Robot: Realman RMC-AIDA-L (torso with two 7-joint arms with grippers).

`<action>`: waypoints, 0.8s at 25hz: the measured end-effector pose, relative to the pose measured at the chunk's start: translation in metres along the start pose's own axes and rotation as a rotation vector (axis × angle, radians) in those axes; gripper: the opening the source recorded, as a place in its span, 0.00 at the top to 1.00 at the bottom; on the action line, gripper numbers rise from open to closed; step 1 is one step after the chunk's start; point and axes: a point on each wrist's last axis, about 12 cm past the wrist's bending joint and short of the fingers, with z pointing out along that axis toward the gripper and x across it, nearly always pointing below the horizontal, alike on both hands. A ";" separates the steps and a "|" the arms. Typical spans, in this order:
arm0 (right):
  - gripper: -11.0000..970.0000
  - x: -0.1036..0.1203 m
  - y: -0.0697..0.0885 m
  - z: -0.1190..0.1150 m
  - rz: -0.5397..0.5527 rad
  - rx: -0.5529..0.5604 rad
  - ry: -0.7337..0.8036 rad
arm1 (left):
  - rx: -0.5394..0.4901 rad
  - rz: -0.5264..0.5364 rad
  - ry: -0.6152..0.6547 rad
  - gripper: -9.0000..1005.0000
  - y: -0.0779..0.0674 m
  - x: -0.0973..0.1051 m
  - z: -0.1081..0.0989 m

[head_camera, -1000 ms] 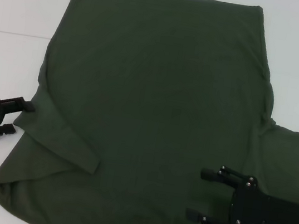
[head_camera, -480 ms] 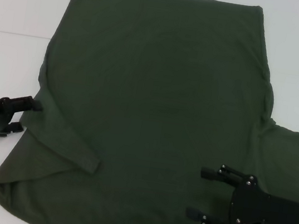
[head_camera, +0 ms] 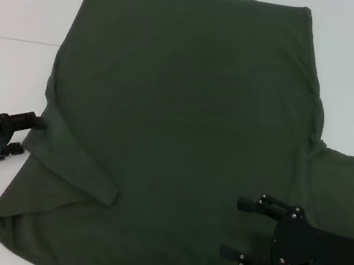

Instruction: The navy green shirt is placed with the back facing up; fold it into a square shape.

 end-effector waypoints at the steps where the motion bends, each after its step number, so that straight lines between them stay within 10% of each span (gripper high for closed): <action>1: 0.06 0.000 0.000 0.000 0.000 0.000 0.000 | 0.001 0.003 0.002 0.12 -0.001 0.000 0.001; 20: 0.06 0.001 0.002 -0.001 0.004 -0.004 -0.001 | 0.019 0.015 0.013 0.12 -0.008 0.005 0.010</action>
